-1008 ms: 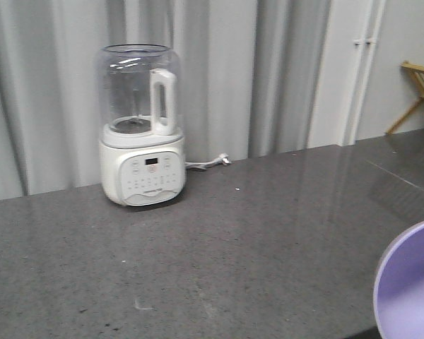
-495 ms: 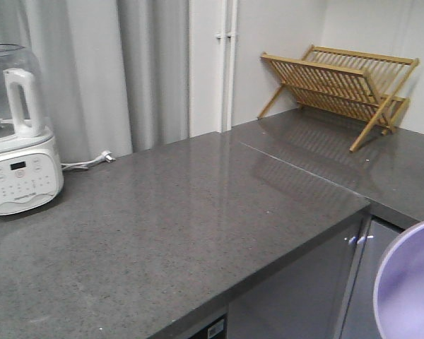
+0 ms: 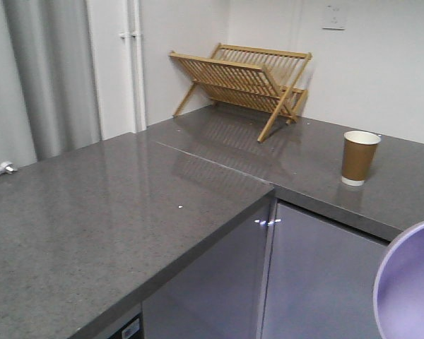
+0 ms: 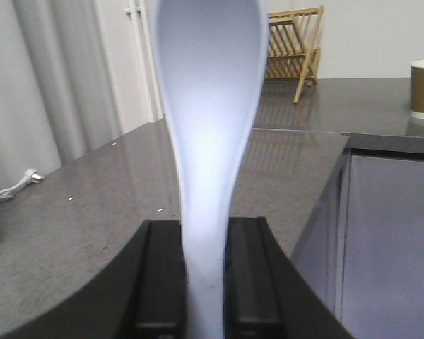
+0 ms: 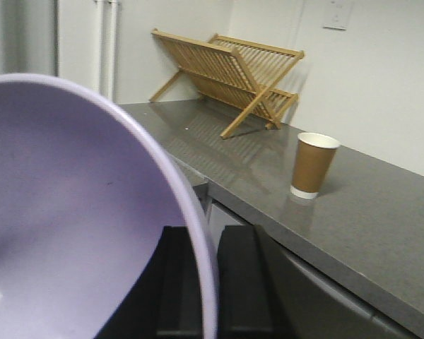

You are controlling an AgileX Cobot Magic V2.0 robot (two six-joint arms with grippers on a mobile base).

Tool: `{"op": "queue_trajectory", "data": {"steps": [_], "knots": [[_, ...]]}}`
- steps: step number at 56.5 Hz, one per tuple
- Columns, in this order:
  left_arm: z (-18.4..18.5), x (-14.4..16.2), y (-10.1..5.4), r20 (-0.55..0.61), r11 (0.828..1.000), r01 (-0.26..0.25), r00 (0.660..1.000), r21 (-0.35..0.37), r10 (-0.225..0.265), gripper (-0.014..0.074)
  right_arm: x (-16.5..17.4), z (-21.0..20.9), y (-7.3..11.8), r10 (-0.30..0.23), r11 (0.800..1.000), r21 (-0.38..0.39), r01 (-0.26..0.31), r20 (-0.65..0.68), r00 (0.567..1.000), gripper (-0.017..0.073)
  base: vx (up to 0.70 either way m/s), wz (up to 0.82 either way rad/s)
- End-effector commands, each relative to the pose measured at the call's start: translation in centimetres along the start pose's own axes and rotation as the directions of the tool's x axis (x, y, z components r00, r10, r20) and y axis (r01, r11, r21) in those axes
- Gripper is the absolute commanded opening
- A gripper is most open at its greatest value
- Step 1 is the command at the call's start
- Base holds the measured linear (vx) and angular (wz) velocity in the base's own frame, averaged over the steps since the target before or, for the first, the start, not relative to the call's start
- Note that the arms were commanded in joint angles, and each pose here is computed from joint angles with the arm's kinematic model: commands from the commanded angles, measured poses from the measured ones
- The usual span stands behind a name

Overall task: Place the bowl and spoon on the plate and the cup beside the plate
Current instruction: 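Drive the base holding spoon and bowl to the blue plate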

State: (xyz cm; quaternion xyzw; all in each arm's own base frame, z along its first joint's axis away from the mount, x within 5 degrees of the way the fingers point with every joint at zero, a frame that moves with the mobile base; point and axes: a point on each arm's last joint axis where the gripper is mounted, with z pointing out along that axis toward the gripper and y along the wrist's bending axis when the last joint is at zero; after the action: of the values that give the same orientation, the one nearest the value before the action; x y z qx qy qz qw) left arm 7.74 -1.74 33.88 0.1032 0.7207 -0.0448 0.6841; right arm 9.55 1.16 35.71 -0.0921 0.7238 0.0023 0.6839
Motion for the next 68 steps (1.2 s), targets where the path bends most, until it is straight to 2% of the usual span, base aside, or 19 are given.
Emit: {"op": "queue_trajectory", "data": {"steps": [1,44,68], "knots": [[-0.05,-1.3,0.19,0.083,1.0,0.018,0.996,-0.014,-0.017,0.0003,-1.55,-0.31,-0.45,-0.001,0.999,0.044,-0.003,0.093,0.996,-0.0009,0.04,-0.47],[-0.03,-1.3,0.19,0.083,1.0,0.018,0.996,-0.014,-0.017,0.0003,-1.55,-0.31,-0.45,-0.001,0.999,0.044,-0.003,0.093,0.996,-0.0009,0.19,-0.65],[-0.03,-1.3,0.19,0.083,1.0,0.018,0.996,-0.014,-0.017,0.0003,-1.55,-0.31,-0.45,-0.001,0.999,0.044,-0.003,0.093,0.996,-0.0009,0.34,-0.26]]}}
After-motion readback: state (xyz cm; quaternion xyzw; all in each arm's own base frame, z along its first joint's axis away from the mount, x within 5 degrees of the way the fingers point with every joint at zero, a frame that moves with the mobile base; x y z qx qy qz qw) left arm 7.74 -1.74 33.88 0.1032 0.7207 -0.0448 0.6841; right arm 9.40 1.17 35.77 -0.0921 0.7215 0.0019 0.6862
